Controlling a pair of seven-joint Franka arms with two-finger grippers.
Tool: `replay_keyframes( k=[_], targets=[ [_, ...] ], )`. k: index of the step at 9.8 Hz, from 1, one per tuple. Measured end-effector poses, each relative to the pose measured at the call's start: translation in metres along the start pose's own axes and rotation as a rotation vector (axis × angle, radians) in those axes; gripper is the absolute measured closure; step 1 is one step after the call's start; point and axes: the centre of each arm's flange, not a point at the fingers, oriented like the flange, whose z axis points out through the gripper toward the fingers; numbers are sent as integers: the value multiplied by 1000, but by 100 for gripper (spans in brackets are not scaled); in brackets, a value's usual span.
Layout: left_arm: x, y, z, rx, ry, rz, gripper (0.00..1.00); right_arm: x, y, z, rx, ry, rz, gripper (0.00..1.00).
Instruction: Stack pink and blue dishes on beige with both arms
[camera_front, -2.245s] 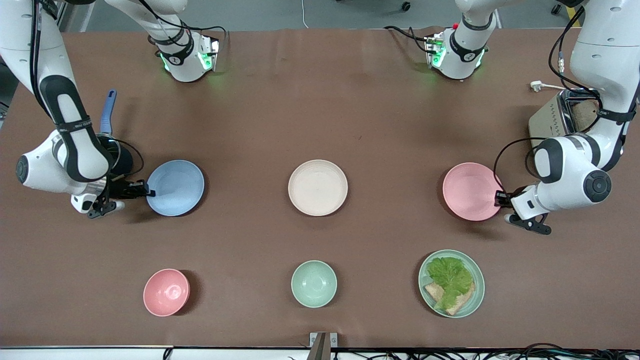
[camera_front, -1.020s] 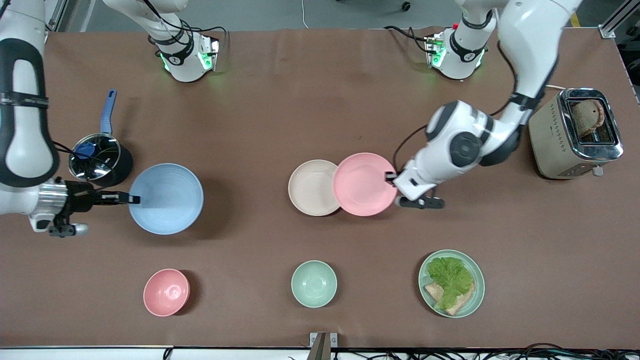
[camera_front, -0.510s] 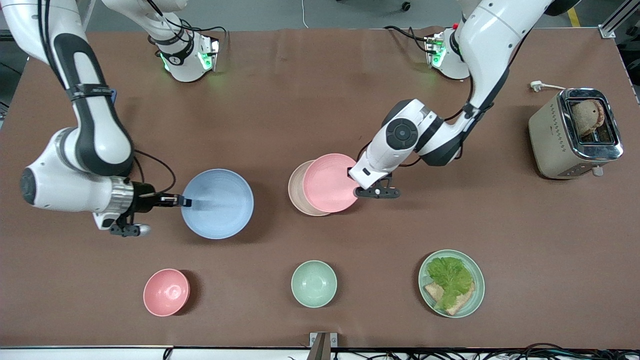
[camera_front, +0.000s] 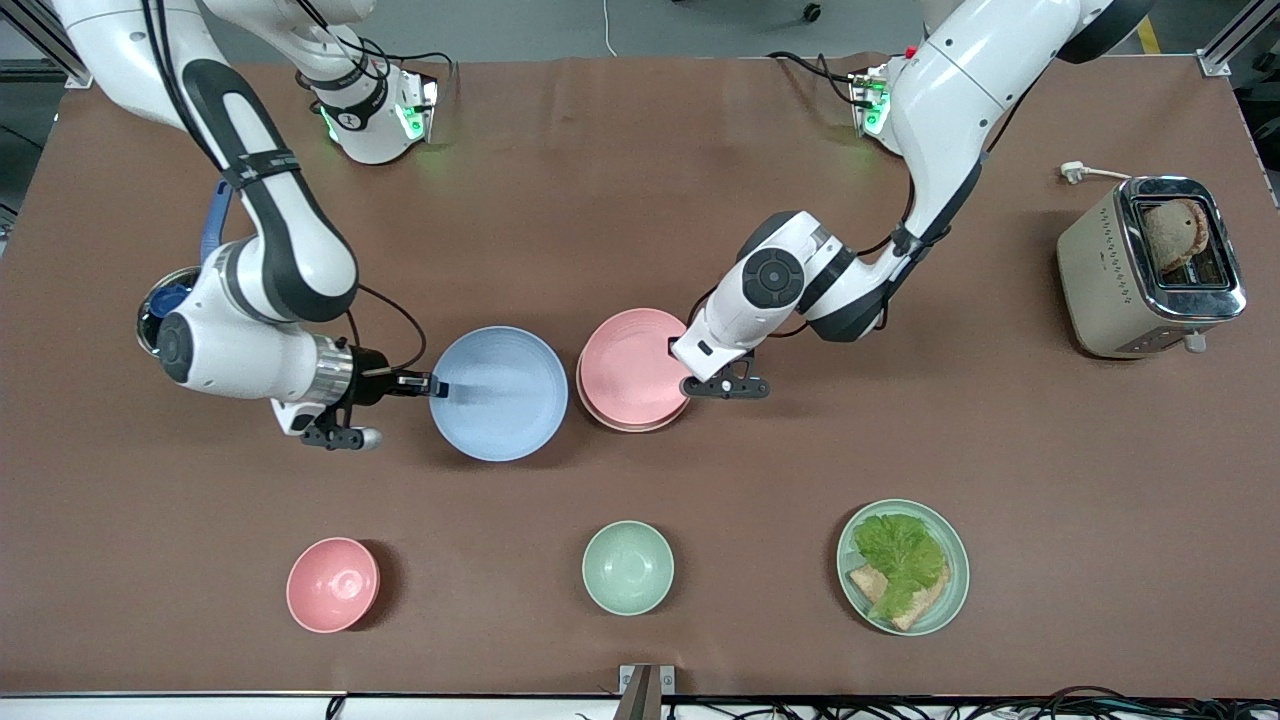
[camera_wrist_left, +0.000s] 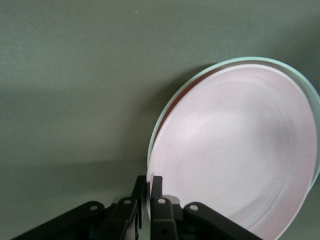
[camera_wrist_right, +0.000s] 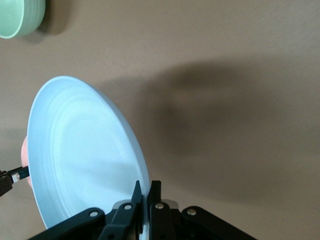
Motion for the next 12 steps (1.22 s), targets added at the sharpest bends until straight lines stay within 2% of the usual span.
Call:
replay_keyframes(
  k=[1, 3, 4, 7, 9, 11, 12],
  targets=[
    [3, -1, -2, -2, 6, -4, 83, -5, -7, 8, 1, -4, 6, 93],
    [22, -9, -25, -9, 40, -27, 53, -13, -22, 17, 5, -18, 22, 93],
    [40, -24, -56, 8, 64, -52, 41, -19, -33, 22, 8, -24, 35, 93],
    [96, -102, -237, 121, 125, -65, 1, -40, -81, 47, 19, 24, 56, 93],
    [104, -154, -336, 163, 161, -52, 0, -56, -108, 73, 31, 75, 68, 93],
    [95, -197, -400, 195, 201, -30, 0, -63, -112, 104, 36, 96, 68, 93],
    [82, -206, -424, 220, 199, -17, 0, -65, -109, 117, 33, 106, 69, 93]
  ],
)
